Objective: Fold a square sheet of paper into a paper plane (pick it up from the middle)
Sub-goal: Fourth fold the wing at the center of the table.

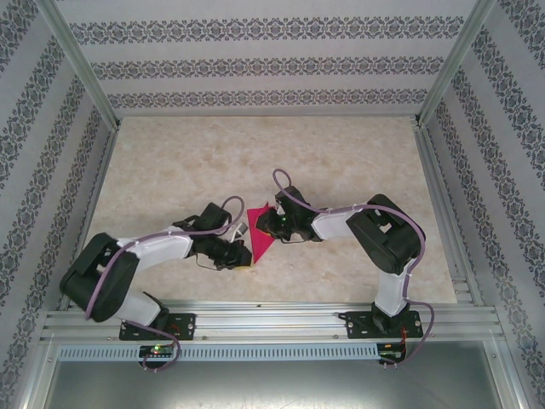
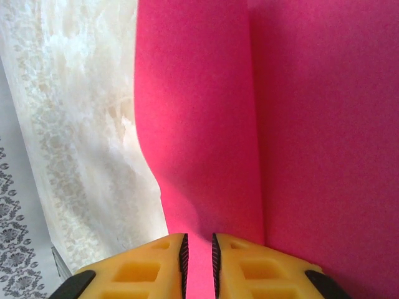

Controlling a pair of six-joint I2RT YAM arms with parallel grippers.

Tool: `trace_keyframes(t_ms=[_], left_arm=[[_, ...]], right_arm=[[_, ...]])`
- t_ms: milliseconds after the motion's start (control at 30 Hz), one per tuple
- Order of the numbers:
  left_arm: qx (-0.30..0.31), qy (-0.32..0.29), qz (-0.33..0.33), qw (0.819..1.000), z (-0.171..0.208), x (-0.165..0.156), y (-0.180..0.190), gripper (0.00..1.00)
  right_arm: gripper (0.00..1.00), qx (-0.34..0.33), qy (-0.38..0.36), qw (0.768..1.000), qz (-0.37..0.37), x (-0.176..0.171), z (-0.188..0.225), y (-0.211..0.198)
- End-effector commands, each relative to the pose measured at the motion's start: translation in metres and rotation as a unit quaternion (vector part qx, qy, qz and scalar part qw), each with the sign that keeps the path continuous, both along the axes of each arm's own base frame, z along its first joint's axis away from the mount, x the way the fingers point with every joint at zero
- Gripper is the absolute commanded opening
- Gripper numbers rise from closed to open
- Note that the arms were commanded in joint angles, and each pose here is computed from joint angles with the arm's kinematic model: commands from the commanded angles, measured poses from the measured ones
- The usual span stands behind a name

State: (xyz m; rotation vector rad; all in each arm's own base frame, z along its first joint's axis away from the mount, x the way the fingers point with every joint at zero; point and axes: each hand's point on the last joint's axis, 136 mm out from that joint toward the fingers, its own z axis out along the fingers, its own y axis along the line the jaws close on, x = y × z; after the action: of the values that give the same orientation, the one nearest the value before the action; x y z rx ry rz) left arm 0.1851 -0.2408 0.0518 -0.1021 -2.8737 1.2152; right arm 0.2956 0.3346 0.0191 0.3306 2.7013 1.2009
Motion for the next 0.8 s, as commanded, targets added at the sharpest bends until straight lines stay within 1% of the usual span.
trace_keyframes(t_ms=[0,133,233,333,400,567,667,767], left_arm=[[0.024,-0.025,0.046,0.998,0.006,0.021,0.004,0.12],[-0.014,-0.034,0.085,0.996,0.009,0.045,-0.012,0.12],[-0.028,-0.034,0.093,0.995,0.006,0.058,-0.021,0.13],[-0.032,-0.034,0.094,0.994,0.002,0.064,-0.027,0.14],[-0.011,-0.029,0.099,0.995,-0.008,0.065,-0.022,0.14],[0.033,-0.001,0.102,0.994,-0.035,0.050,-0.008,0.15],[0.048,0.023,0.086,0.995,-0.048,0.031,-0.002,0.15],[0.045,0.040,0.050,0.997,-0.052,0.010,-0.005,0.16]], right_arm=[[0.20,-0.088,0.063,0.994,-0.017,-0.032,-0.054,-0.028],[0.20,-0.090,0.060,0.994,-0.019,-0.032,-0.053,-0.027],[0.20,-0.090,0.061,0.994,-0.017,-0.033,-0.053,-0.027],[0.20,-0.090,0.062,0.994,-0.017,-0.033,-0.054,-0.028],[0.20,-0.088,0.062,0.994,-0.014,-0.034,-0.054,-0.027],[0.20,-0.086,0.063,0.994,-0.011,-0.034,-0.054,-0.026],[0.20,-0.087,0.064,0.994,-0.010,-0.034,-0.055,-0.026],[0.21,-0.087,0.063,0.994,-0.011,-0.034,-0.054,-0.026]])
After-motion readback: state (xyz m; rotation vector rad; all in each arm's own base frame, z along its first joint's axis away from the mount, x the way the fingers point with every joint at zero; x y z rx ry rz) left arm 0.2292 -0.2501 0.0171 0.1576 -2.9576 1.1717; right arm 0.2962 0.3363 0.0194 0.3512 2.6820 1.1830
